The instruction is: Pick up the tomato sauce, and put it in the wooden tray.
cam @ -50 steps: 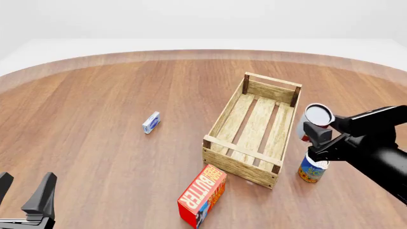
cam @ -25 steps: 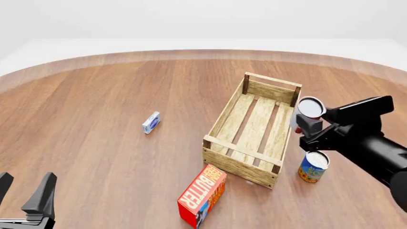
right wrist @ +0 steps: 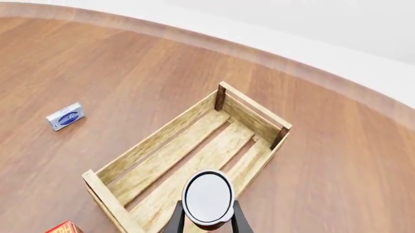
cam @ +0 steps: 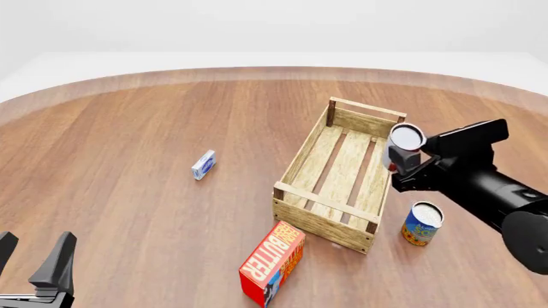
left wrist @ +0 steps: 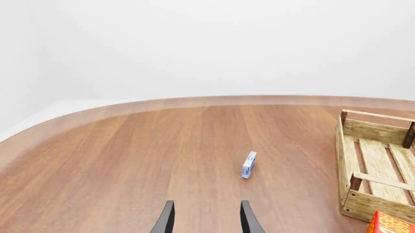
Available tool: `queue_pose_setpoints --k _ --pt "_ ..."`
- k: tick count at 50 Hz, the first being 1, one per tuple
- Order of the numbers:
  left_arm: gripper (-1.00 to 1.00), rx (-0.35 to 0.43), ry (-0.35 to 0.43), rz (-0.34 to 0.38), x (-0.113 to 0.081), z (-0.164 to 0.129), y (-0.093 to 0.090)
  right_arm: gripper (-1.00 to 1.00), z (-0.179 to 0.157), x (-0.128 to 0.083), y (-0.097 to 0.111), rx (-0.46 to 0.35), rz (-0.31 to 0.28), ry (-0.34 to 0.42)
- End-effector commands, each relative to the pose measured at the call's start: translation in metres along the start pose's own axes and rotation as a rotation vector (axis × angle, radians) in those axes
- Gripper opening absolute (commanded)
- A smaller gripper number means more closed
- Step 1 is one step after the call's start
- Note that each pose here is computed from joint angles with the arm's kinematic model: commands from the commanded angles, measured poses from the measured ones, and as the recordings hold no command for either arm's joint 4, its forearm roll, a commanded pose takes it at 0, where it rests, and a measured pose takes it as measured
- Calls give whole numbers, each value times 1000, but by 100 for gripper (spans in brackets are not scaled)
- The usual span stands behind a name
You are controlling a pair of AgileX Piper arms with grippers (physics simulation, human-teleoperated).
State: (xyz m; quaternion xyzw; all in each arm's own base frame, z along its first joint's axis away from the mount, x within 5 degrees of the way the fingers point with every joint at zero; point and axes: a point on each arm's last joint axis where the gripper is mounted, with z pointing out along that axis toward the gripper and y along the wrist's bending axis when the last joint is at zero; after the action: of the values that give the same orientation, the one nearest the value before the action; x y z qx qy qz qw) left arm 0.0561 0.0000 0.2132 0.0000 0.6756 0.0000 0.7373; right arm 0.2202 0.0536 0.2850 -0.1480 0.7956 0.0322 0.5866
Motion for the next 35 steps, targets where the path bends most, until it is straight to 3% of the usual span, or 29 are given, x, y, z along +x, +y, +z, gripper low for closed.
queue_pose_setpoints --k 1,35 --pt "100 0 0 0 0 0 0 -100 12 -4 1 -5 10 -6" --pt "100 0 0 0 0 0 0 -100 43 -4 1 -3 15 -13"
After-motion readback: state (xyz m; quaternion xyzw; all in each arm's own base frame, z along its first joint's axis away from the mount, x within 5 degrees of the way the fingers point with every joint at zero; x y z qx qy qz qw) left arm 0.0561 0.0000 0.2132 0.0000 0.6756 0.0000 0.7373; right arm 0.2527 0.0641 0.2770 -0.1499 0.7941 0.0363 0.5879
